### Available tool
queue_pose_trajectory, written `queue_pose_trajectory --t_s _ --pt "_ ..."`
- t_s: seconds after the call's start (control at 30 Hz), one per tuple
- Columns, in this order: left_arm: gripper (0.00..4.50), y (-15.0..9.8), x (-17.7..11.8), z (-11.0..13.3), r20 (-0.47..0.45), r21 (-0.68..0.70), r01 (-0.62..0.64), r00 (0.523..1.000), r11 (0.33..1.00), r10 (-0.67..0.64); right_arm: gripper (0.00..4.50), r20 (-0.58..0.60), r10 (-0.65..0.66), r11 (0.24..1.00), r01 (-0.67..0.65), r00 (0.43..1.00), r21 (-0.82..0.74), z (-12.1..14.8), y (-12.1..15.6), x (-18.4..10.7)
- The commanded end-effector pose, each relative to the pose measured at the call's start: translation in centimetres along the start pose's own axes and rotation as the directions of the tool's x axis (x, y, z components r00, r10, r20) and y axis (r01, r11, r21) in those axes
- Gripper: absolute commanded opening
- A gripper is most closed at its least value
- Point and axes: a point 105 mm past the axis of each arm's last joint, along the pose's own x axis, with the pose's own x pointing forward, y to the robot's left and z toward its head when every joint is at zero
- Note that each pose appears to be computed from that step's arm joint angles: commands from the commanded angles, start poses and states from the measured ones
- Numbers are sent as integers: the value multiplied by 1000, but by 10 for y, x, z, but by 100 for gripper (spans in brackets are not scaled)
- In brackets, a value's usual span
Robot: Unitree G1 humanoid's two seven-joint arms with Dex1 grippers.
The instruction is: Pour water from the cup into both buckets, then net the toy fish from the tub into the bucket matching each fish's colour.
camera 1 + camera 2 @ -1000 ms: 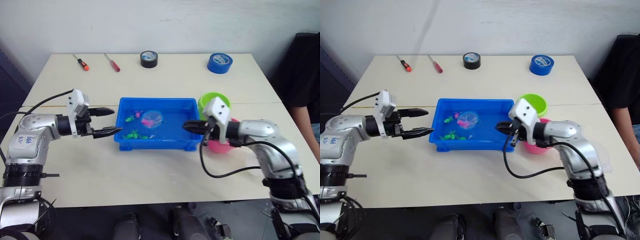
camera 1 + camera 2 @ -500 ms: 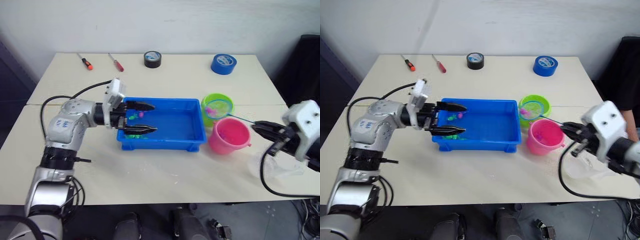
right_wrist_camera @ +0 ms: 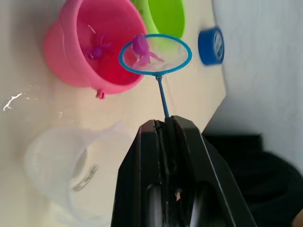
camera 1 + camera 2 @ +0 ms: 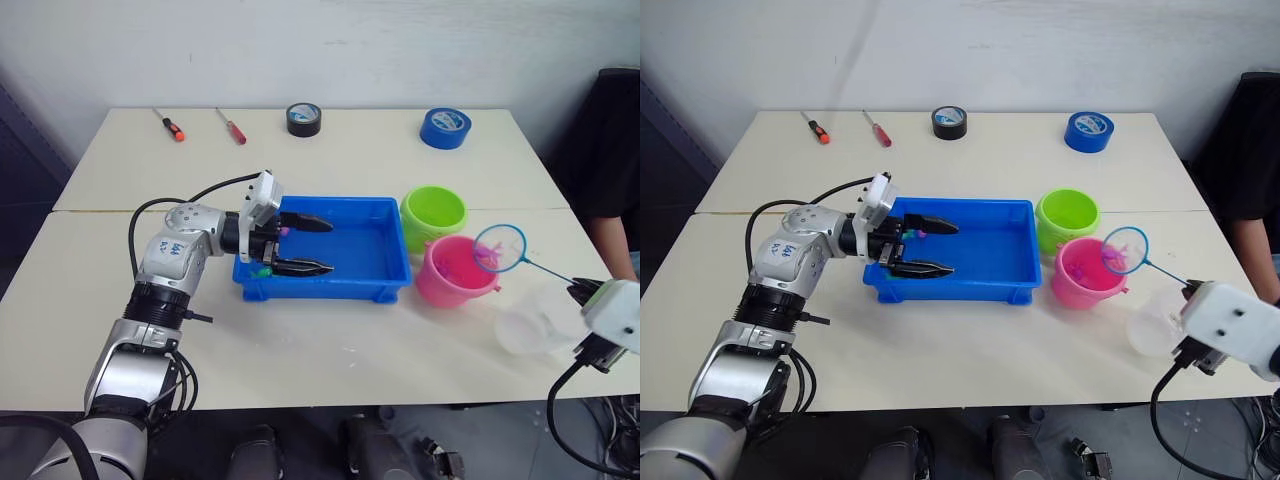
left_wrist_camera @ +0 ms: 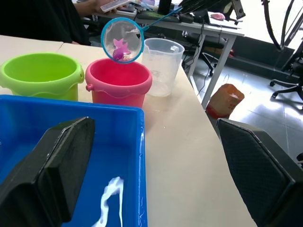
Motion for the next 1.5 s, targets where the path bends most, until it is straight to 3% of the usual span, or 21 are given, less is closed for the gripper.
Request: queue_pose_trajectory --t_s 0.03,0.13,0.27,0.5,0.57,0.6,0.7,0.8,0.93,1.13,1.37,1.5 --pt "448 2 0 11 9 51 0 1000 999 0 0 -3 -37 940 34 999 -340 2 -9 3" --pt "448 4 -2 13 11 56 -12 1000 998 11 0 -11 53 839 -50 999 -542 -4 7 6" --pt "448 5 -5 12 7 58 -27 1000 998 26 0 56 75 817 -29 996 -576 1 14 7" --pt "448 10 -13 11 -11 59 -64 998 996 64 0 112 -31 799 92 993 -594 4 -14 11" --pt "448 12 -17 10 -12 54 -82 997 995 82 0 141 -61 856 124 988 -502 6 -19 13" --pt "448 15 -22 8 -19 43 -109 994 993 110 0 172 -55 917 118 983 -380 9 -18 14" --pt "448 21 -41 -4 -54 14 -192 980 981 192 0 295 -25 998 40 955 -46 27 -14 18" --pt "448 22 -61 -14 -75 -25 -269 961 963 267 0 382 -35 980 -44 924 196 45 -23 29" --pt "448 14 -90 -25 -107 -62 -360 930 931 353 0 521 33 851 -297 853 433 81 -20 56" --pt "448 -5 -128 -31 -156 -62 -515 851 855 501 0 623 186 615 -585 760 529 131 4 115" --pt "448 -17 -149 -23 -163 -44 -611 785 790 598 0 598 272 580 -624 754 524 148 22 161" --pt "448 -21 -154 -22 -172 -36 -630 768 775 617 0 603 315 555 -658 732 509 155 28 171"
